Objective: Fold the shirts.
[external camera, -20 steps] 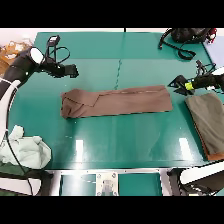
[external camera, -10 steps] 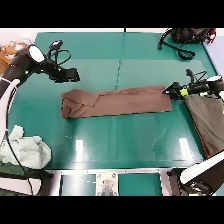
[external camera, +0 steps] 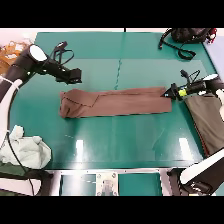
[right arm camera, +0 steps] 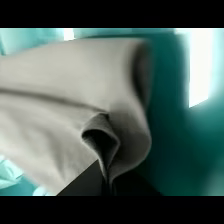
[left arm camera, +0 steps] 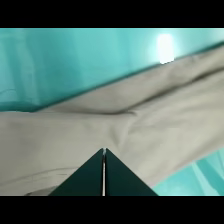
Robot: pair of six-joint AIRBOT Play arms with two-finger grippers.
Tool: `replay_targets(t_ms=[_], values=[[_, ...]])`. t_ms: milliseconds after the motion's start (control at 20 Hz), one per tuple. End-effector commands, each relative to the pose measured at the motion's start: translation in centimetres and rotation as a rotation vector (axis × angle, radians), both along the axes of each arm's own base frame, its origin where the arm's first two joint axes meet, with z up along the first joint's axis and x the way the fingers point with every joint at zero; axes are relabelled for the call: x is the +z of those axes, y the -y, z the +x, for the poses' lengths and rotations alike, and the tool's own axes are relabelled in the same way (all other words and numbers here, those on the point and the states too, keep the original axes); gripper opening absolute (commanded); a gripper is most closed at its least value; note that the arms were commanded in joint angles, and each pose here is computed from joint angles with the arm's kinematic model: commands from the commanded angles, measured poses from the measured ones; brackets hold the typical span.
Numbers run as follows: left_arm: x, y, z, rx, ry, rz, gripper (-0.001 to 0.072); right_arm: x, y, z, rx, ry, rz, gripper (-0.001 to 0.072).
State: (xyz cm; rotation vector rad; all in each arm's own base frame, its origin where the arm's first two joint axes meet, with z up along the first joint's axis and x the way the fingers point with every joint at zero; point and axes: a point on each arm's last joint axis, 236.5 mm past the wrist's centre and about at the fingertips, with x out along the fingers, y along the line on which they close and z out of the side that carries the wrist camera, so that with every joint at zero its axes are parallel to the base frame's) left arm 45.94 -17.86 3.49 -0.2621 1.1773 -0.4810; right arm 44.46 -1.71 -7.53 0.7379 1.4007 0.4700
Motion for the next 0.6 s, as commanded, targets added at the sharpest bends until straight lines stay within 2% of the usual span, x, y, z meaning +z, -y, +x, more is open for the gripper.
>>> replay_targets(t_ms=[0, 300, 550], values=[[-0.6, 4.5, -0.2, -0.06, 0.036, -0.014, 0.0028, 6.4, -1.1, -0.8, 0.029, 0.059, 0.021, 0.0014], [-6.8, 19.3, -3.7, -0.175, 0.013, -0.139, 0.0028, 23.3, -7.3, -3.8, 0.079, 0.353, 0.068, 0.0015], [-9.7, 26.3, -7.4, -0.212, -0.036, -0.231, 0.0028, 29.4, -12.0, -7.2, 0.146, 0.485, 0.047, 0.0015]])
